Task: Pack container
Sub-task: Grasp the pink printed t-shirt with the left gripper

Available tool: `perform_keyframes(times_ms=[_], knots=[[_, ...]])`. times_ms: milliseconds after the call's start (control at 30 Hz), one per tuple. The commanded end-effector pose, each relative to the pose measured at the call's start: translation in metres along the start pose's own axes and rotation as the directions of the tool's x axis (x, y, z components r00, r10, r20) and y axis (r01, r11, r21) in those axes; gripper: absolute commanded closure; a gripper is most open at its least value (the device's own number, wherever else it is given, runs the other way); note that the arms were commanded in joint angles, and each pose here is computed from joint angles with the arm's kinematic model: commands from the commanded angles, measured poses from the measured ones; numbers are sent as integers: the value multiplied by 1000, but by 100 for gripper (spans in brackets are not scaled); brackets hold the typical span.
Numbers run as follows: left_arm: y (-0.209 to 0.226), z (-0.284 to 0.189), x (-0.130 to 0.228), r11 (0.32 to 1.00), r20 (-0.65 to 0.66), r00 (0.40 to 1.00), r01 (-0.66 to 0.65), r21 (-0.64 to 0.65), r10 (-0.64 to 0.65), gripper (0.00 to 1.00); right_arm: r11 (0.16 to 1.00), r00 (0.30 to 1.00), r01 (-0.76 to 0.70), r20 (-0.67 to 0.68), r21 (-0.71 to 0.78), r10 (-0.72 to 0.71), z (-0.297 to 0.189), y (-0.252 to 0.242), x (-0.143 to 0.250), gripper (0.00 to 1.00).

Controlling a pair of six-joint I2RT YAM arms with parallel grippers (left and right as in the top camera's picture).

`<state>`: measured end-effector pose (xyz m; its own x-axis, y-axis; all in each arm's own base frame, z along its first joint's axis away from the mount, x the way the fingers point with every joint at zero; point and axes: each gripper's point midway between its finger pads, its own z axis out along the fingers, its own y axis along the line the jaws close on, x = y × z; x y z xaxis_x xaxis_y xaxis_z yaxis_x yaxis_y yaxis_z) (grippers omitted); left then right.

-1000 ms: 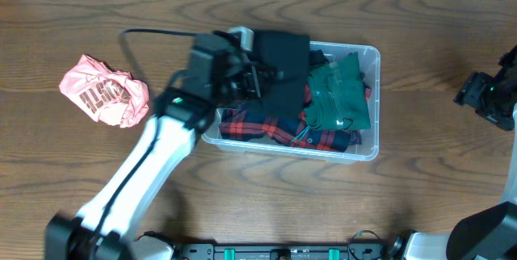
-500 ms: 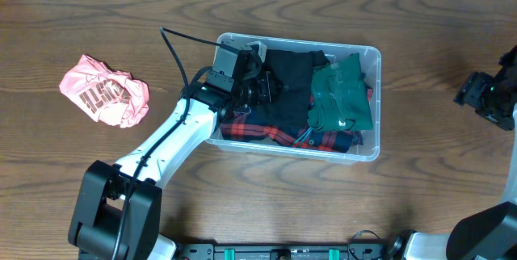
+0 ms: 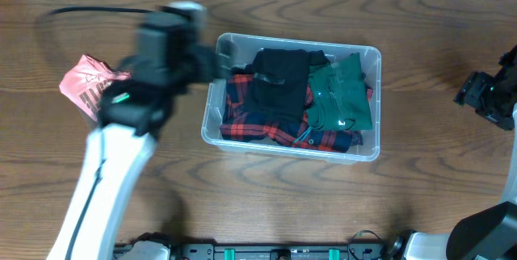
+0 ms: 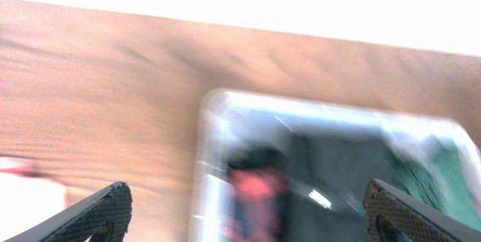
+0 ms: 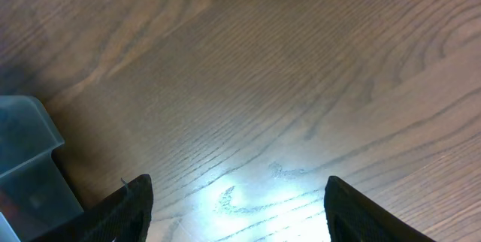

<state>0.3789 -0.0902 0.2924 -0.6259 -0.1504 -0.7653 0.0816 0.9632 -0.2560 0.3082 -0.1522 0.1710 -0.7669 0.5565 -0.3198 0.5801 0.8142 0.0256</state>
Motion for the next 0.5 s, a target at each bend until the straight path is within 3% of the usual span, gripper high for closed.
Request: perform_keyframes(times_ms=[0, 167, 333, 467], knots=[[92, -23, -18, 954, 75, 996, 63, -294, -42, 2, 1000, 1000, 0, 1, -6, 0, -1, 3, 2, 29], [204, -26, 3, 844, 50, 969, 234, -482, -240, 2, 1000, 1000, 1, 1, -6, -1, -1, 3, 1, 29], [290, 3, 33, 778, 40, 895, 407, -479, -444, 2, 1000, 1000, 5, 0, -6, -5, -1, 3, 2, 29], [338, 34, 77, 727, -19, 821, 493, -478, -570, 2, 1000, 1000, 5, 1, -6, -5, -1, 3, 1, 29]])
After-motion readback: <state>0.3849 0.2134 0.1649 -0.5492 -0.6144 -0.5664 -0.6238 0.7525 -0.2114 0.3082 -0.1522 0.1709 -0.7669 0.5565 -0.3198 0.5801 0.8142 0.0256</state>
